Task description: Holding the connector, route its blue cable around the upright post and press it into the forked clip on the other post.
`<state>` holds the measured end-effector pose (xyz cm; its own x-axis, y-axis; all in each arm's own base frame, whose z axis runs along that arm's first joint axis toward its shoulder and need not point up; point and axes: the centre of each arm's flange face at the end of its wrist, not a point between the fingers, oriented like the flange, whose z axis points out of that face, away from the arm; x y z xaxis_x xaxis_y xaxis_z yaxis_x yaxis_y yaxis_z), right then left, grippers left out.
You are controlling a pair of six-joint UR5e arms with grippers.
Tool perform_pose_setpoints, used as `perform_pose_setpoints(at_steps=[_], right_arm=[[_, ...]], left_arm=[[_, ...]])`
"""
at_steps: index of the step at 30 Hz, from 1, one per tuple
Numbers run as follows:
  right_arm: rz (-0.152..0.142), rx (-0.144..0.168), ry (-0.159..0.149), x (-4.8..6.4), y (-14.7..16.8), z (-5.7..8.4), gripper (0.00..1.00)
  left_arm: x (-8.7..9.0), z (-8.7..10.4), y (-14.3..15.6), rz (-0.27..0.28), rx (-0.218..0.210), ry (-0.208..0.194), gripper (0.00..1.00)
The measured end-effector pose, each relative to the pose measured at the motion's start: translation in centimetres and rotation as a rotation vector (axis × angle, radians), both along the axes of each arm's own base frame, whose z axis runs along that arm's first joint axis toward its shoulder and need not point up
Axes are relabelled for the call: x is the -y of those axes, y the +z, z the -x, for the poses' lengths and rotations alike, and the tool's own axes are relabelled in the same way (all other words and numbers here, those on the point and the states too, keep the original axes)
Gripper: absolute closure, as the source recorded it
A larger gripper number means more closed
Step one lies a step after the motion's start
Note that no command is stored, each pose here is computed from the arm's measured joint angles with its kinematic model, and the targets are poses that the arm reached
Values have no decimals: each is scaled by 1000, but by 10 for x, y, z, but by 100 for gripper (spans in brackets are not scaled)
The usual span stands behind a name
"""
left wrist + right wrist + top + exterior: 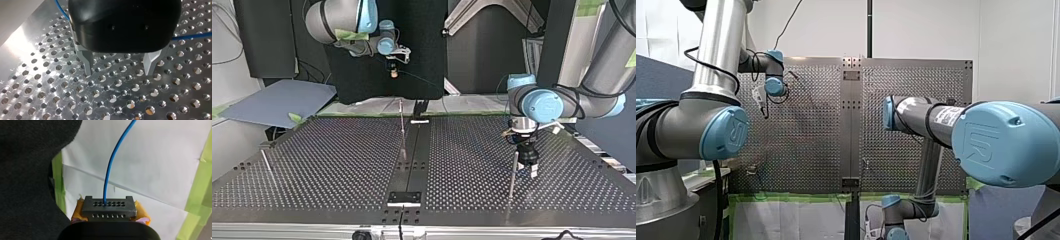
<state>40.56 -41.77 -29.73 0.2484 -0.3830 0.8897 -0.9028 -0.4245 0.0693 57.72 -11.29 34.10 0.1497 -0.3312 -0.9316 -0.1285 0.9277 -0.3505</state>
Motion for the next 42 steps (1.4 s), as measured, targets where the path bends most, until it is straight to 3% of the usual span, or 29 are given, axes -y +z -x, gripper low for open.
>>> perform_pose_setpoints(at_steps=[9,19,42], right_arm=[[48,13,-21,12,33,-2,100],[123,44,-73,21,71,7,100],[290,146,-89,19,162,14,100]], left_arm=[[-1,0,0,0,0,3,0],[-3,-1,0,1,2,6,0],[-5,-1,0,2,0,11,0]])
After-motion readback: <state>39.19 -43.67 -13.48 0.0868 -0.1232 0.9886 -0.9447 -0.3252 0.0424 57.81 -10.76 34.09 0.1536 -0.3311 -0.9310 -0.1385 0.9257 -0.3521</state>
